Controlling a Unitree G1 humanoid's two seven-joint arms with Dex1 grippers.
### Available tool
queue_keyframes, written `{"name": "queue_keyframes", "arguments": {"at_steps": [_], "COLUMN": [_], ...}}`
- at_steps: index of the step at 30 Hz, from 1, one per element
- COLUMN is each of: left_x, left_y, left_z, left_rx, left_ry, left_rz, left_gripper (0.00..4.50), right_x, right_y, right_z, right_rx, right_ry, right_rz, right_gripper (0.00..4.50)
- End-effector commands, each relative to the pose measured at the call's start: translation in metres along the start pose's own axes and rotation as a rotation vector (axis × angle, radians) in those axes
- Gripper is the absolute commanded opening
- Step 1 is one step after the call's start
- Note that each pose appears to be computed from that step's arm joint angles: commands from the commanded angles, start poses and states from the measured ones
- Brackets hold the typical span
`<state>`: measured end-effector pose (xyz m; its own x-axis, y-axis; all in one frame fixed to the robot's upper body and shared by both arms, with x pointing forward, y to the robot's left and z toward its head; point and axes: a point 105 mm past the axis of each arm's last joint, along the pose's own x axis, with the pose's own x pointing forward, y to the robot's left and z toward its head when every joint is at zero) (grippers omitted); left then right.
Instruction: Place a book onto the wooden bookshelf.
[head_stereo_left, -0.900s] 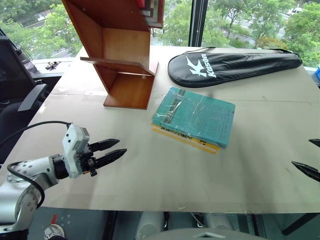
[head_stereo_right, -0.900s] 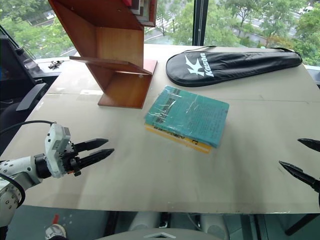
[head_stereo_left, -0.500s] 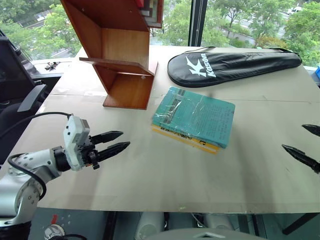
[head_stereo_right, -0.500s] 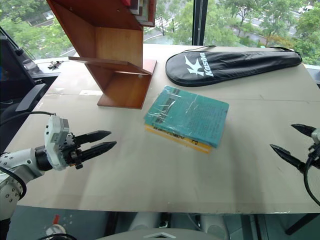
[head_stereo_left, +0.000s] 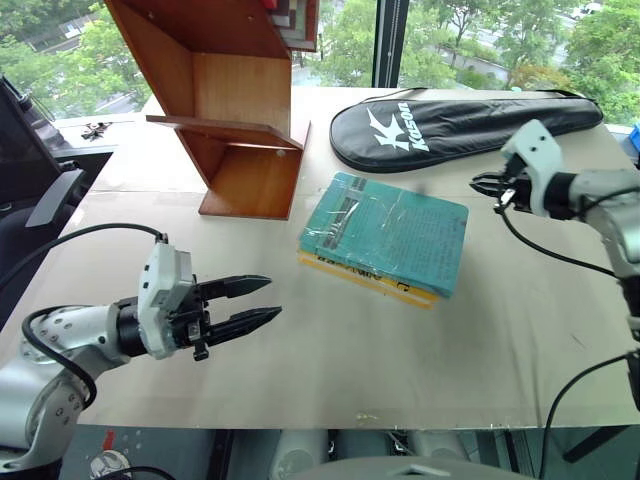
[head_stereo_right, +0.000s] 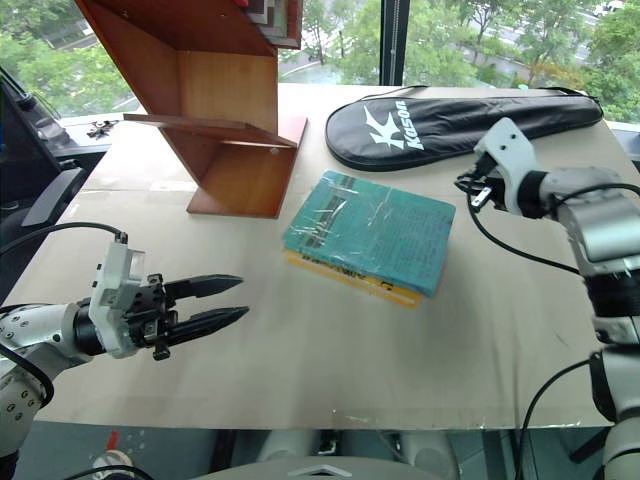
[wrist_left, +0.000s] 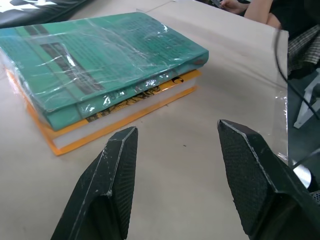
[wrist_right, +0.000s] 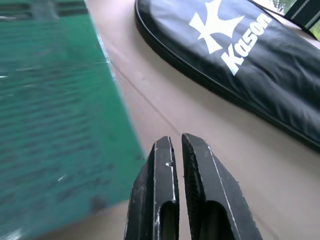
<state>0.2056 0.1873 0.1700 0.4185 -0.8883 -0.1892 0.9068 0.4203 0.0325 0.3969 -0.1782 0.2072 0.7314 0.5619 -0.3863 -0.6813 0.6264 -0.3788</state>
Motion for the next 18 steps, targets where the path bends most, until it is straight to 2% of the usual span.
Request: {"name": "queue_keyframes", "arguments": {"at_steps": [1,8,18], "left_x": [0.001,-0.001,-0.002], "left_y": [-0.009,-0.019,-0.02], "left_z": [0.015,0.022,0.014], "left_rx": [0.048,0.068,0.048], "left_ry": [-0.052,-0.12,-0.128], "left_rz": [-0.02,0.025,0.095], "left_gripper": [2.6,2.6,2.6], "right_x": [0.031,0.064,0.072], "right_y": [-0.009,-0.007,0.021], "right_z": [0.004,0.013,0.013], "right_rx": [-0.106,-0.147,-0.202], "right_ry": [0.063,0.092,0.096], "right_rz": [0.034,0.103,0.307], "right_gripper": [0.05,0.05,0.05]}}
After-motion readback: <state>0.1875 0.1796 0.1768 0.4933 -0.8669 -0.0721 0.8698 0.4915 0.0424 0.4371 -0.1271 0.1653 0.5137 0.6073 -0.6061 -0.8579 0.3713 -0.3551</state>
